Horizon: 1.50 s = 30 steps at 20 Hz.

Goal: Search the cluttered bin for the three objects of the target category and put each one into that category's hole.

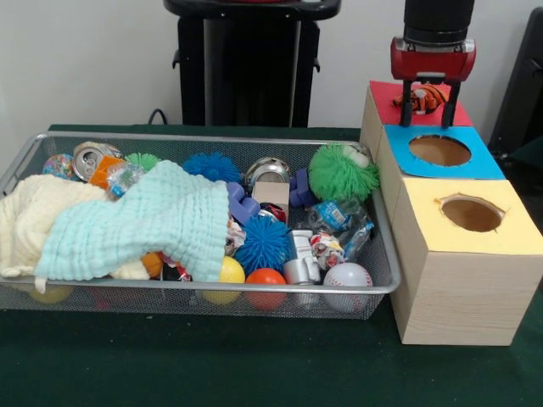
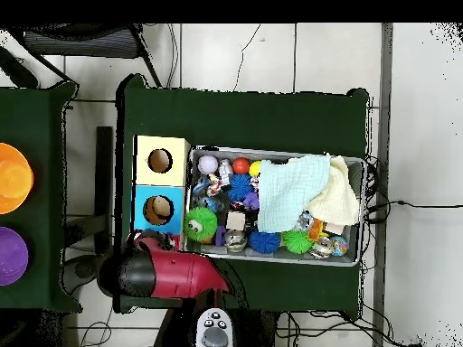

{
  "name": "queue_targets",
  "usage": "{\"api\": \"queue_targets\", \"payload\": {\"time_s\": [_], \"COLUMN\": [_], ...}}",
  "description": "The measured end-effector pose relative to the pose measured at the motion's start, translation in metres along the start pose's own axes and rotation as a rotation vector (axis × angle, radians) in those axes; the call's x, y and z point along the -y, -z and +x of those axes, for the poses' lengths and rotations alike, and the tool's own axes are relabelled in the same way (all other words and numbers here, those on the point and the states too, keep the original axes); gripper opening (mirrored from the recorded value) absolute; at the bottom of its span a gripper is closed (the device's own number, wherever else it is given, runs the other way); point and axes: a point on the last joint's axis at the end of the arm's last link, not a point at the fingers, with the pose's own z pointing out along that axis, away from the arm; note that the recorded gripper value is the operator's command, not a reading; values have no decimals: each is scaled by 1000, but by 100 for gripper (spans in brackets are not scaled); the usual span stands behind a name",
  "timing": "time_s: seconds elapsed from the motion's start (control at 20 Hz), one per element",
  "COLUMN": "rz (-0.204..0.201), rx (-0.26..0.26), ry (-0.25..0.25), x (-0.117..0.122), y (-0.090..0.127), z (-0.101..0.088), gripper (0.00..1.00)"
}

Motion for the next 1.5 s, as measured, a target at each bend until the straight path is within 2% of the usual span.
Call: {"api": "queue_targets", "payload": {"time_s": [0.2, 0.25, 0.65, 0.9, 1.0, 1.25, 1.3, 1.5], "rz": [18, 28, 53, 67, 71, 70, 67, 63], "rx": [-18, -41, -124, -207, -236, -233, -222, -207], "ry": [13, 19, 36, 45, 46, 43, 38, 31], "x": [-4, -5, -11, -14, -15, -15, -14, -12], "y": [0, -1, 1, 19, 32, 46, 50, 51], "z": [-1, 1, 7, 21, 24, 22, 19, 16], "gripper": [100, 100, 100, 100, 100, 100, 0, 0]}}
